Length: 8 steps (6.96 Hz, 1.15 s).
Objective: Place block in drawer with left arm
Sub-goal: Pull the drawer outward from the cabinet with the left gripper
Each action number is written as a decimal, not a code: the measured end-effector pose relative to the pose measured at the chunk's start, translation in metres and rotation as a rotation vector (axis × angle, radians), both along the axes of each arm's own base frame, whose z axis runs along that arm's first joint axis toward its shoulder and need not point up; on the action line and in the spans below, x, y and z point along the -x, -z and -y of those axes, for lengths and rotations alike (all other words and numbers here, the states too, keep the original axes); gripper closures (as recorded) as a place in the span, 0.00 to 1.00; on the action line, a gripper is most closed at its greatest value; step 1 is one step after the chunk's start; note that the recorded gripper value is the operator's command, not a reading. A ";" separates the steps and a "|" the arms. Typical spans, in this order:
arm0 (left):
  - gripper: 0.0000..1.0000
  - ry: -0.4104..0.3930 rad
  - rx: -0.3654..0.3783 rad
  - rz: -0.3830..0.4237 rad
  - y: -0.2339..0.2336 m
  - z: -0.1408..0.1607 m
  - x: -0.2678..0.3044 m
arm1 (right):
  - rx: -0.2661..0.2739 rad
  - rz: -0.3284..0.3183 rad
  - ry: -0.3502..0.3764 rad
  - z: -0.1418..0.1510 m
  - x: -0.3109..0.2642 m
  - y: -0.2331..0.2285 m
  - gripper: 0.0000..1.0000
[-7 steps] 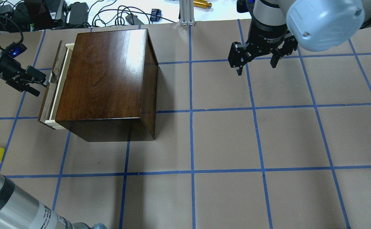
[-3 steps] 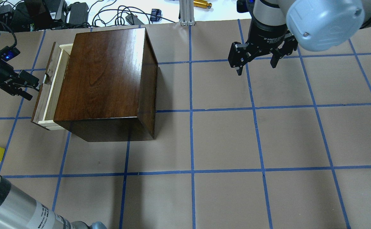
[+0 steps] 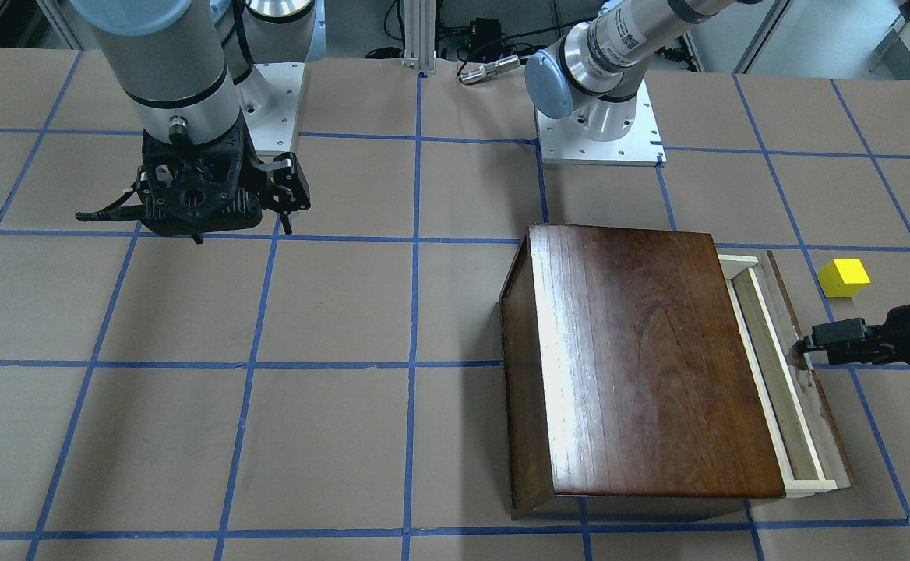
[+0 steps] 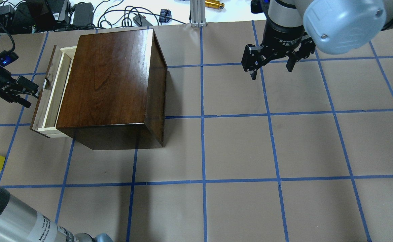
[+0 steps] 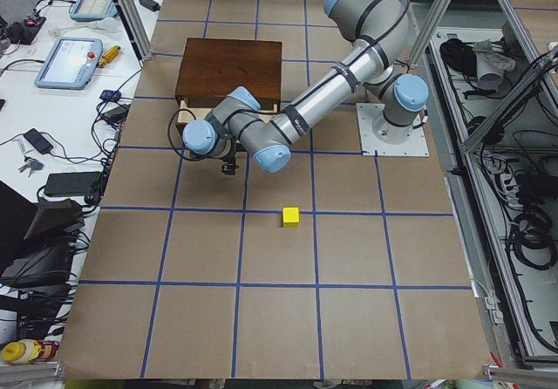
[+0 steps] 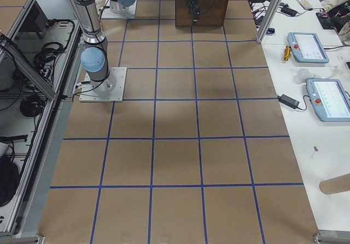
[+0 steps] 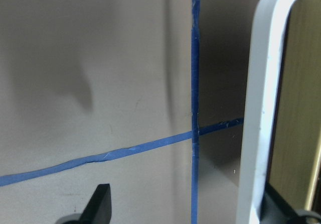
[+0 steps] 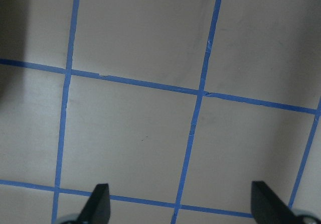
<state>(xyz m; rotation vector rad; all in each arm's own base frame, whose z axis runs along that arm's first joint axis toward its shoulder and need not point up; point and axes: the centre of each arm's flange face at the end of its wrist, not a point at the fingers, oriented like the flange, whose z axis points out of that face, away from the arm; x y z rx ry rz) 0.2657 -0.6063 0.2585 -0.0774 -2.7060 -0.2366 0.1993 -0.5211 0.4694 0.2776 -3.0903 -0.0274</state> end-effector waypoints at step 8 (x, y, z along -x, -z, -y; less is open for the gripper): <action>0.00 0.001 0.012 0.044 -0.038 -0.012 -0.008 | 0.000 0.000 0.000 0.000 0.000 0.000 0.00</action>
